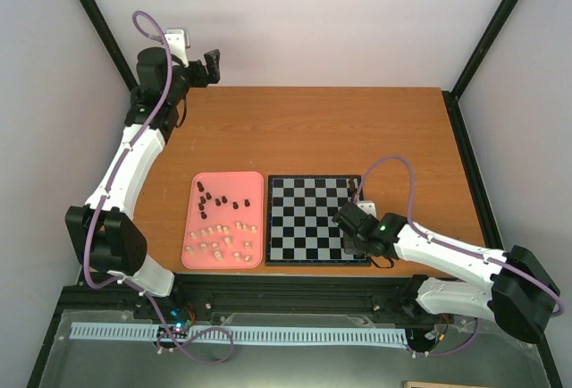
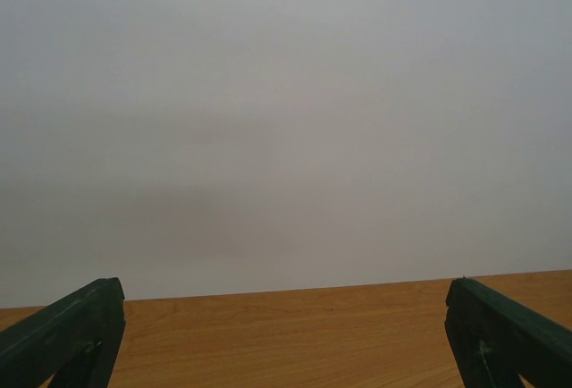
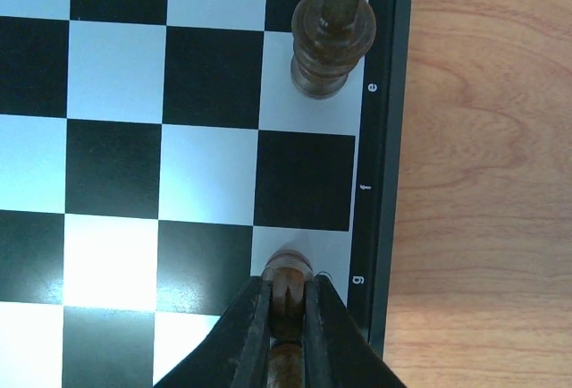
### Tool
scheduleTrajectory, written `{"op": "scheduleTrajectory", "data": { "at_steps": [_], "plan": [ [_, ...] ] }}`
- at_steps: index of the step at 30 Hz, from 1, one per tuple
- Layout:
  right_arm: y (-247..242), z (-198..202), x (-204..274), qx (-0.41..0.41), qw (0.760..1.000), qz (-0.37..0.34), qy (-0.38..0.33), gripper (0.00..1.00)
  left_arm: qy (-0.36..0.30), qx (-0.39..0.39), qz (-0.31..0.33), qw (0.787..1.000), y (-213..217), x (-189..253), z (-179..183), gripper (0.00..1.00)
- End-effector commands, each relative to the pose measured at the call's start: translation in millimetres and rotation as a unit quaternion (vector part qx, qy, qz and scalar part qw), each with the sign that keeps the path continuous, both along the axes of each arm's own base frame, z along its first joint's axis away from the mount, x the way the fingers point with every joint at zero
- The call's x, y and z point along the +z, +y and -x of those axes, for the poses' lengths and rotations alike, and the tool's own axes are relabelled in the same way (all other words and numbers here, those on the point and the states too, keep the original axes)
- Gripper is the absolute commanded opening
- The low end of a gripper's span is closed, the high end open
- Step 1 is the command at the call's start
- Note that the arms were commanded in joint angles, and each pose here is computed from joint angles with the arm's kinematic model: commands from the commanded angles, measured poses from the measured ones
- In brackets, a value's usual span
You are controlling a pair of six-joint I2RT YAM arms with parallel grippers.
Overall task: Set up the chess pieces on the board
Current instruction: Place the chess piece on the chessboard.
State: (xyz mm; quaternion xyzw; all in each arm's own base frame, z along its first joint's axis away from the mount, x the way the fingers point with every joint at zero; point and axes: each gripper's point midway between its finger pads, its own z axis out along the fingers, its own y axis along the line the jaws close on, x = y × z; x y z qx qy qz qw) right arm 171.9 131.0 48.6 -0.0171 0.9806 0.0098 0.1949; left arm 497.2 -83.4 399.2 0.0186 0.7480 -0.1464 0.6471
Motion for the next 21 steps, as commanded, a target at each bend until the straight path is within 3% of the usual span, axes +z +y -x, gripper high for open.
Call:
{"op": "scheduleTrajectory", "data": {
  "at_steps": [1, 6, 21],
  "plan": [
    [-5, 4, -5, 0.000, 1.000, 0.020, 0.011, 0.11, -0.022, -0.006, 0.007, 1.000, -5, 21, 1, 1.00],
    [-6, 4, -1, -0.001, 1.000, 0.017, 0.007, 0.22, -0.022, -0.006, 0.006, 1.000, -5, 20, 0, 1.00],
    [3, -12, 36, 0.009, 0.999, 0.002, -0.039, 0.41, -0.023, -0.003, 0.005, 1.000, -3, 21, 2, 1.00]
  ]
}}
